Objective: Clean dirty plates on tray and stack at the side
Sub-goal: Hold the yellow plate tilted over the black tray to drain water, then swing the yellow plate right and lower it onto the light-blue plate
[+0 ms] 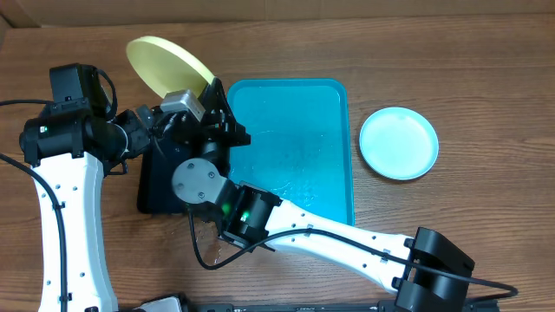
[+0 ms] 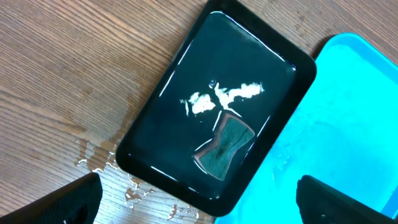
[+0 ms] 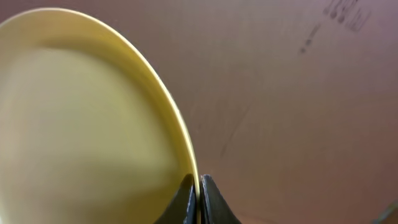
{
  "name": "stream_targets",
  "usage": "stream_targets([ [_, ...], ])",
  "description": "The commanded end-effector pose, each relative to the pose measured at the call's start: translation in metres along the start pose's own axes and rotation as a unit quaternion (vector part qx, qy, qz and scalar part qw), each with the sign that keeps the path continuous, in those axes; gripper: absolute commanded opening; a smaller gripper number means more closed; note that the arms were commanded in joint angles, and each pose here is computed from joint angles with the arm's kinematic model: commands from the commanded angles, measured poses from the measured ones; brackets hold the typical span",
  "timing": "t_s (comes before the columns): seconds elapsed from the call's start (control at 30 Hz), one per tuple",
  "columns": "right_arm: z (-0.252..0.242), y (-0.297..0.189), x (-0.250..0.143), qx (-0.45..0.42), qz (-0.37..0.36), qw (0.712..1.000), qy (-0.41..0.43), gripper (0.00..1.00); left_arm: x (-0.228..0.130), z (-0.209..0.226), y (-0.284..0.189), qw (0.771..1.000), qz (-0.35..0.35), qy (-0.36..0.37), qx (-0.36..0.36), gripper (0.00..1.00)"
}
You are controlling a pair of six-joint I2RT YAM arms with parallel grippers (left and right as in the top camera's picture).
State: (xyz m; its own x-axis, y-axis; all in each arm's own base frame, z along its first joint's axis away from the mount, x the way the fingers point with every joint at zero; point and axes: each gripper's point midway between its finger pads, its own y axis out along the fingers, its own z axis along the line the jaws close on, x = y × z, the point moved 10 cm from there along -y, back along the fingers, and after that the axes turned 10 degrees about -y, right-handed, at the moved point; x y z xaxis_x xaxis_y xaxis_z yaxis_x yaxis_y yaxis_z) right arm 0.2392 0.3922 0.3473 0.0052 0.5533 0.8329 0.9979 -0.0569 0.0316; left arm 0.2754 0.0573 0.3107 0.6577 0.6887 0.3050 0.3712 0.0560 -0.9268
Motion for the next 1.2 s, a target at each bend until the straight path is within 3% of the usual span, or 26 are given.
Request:
stream_targets([
  [0.0, -0.013, 0.006, 0.001, -0.01, 0.016, 0.997, 0.076, 0.04, 0.003, -0.002, -0.006, 1.0, -0.01, -0.008, -0.008, 1.0],
  [0.17, -0.007, 0.019, -0.024, -0.003, 0.057, 0.994, 0.097, 0.04, 0.003, -0.002, -0.006, 1.0, -0.01, -0.008, -0.008, 1.0],
  [0.4, 0.003, 0.04, -0.067, 0.088, 0.142, 0.971, 0.169, 0.04, 0.003, -0.002, -0.006, 1.0, -0.01, -0.008, -0.008, 1.0],
  [0.77, -0.022, 0.082, -0.13, 0.104, 0.321, 0.892, 0.302, 0.04, 0.003, -0.002, -0.006, 1.0, -0.01, -0.008, -0.007, 1.0],
  [1.17, -0.107, 0.125, -0.179, 0.136, 0.469, 0.765, 0.42, 0.04, 0.003, -0.002, -0.006, 1.0, -0.01, -0.008, -0.008, 1.0],
])
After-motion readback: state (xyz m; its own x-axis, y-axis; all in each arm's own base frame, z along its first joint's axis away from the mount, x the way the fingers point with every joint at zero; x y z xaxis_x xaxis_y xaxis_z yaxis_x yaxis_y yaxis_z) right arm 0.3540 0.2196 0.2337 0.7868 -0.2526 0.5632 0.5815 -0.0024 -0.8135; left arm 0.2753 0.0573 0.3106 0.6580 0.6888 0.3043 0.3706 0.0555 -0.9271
